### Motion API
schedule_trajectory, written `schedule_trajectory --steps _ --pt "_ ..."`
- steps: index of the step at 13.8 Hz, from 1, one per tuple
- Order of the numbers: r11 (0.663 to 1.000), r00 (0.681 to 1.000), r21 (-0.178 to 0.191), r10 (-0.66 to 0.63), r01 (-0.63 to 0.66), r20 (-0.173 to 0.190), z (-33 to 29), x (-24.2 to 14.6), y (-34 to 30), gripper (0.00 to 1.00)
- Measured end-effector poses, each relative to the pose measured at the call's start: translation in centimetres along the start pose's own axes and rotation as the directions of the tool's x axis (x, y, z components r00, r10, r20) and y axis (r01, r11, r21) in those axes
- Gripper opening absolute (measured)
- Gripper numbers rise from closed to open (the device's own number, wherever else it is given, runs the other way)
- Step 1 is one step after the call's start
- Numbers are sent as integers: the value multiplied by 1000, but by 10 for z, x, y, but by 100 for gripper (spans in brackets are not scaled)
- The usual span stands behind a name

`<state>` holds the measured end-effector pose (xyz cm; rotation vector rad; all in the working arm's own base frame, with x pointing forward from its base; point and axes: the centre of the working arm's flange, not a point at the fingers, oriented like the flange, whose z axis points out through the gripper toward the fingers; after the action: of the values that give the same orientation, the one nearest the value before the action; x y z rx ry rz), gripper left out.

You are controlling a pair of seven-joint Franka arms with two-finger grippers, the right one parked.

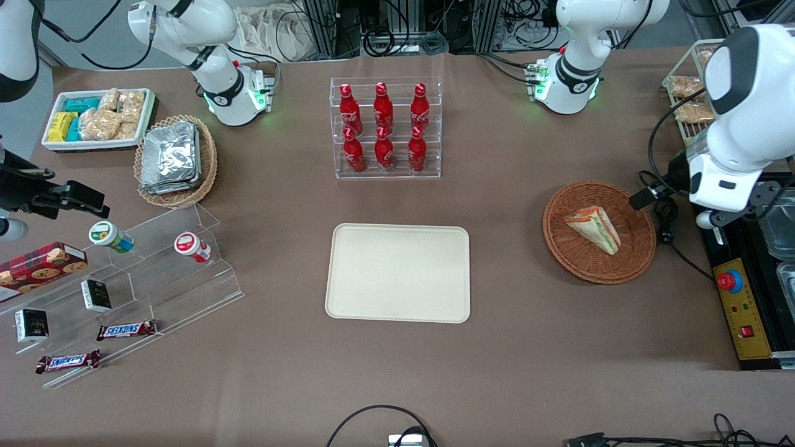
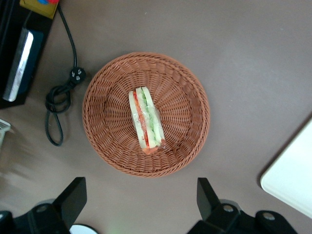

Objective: Place sandwich from basket to tray
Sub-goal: 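Move the left gripper over the wrapped sandwich in the wicker basket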

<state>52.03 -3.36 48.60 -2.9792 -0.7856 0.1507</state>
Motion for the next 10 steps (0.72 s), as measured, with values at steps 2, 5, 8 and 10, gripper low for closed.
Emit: schedule_trajectory --steps 2,5,8,10 --pt "999 998 -6 -53 53 -12 32 -13 -5 100" --pt "995 995 -7 -96 96 -16 67 -25 -9 100" --pt "993 993 -23 -112 112 -33 102 -32 -12 100" --pt "992 991 -44 -124 122 -54 124 -36 -16 100"
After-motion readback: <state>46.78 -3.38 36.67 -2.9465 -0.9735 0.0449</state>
